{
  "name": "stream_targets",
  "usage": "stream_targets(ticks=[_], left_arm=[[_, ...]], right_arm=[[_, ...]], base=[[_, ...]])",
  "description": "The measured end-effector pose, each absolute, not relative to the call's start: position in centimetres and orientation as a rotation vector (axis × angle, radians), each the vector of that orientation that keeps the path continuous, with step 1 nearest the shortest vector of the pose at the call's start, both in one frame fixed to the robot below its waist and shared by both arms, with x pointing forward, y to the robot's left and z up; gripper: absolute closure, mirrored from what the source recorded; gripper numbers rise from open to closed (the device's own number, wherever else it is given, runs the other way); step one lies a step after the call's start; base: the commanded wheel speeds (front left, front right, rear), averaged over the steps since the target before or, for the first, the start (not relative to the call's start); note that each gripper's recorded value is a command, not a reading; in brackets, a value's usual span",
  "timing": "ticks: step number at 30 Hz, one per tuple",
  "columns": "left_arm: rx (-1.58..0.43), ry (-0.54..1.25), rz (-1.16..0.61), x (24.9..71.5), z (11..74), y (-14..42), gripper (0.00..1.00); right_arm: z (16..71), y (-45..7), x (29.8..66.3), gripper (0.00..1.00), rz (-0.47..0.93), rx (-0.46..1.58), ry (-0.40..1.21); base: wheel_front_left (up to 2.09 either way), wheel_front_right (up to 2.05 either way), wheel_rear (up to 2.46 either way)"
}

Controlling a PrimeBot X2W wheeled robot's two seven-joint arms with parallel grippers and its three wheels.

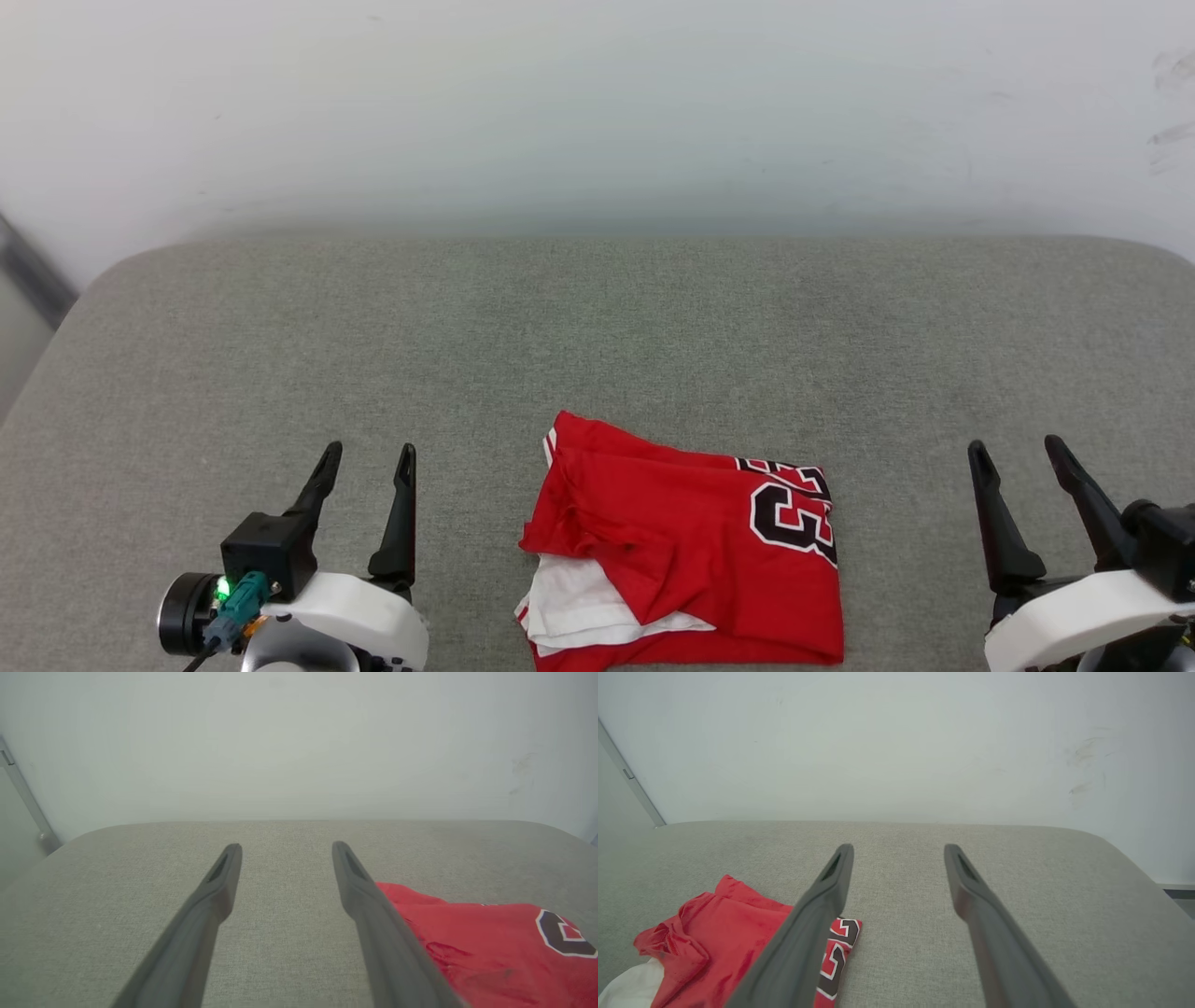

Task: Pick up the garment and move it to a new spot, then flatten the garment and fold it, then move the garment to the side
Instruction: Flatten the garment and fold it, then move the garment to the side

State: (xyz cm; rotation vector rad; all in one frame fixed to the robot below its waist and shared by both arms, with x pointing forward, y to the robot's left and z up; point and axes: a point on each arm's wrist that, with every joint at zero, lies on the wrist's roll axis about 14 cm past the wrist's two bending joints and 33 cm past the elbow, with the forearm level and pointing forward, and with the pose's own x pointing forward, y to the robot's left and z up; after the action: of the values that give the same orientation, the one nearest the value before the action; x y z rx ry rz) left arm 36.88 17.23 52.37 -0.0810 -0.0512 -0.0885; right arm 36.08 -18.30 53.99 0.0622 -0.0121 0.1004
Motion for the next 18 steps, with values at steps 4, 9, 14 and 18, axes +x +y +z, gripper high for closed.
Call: stream_targets(ticks=[4,9,14,18], left_arm=[[-0.084,-0.045,-0.089,36.8,52.1,17.1,0.0],[-0.09,-0.05,-0.093,37.1,52.1,16.9,0.0],[-0.092,-0.051,-0.095,37.2,52.1,16.9,0.0],[-0.09,-0.054,-0.092,37.4,52.1,16.9,0.0]], right_arm=[[54.2,-18.3,35.7,0.0,0.089,0.081,-0.012],[54.0,-18.2,35.4,0.0,0.083,0.087,0.001],[53.9,-18.2,35.2,0.0,0.08,0.091,0.017],[52.6,-19.0,34.9,0.0,0.055,0.107,0.081]], base=[[0.0,0.0,0.0],[0.0,0.0,0.0],[0.0,0.0,0.0],[0.0,0.0,0.0]])
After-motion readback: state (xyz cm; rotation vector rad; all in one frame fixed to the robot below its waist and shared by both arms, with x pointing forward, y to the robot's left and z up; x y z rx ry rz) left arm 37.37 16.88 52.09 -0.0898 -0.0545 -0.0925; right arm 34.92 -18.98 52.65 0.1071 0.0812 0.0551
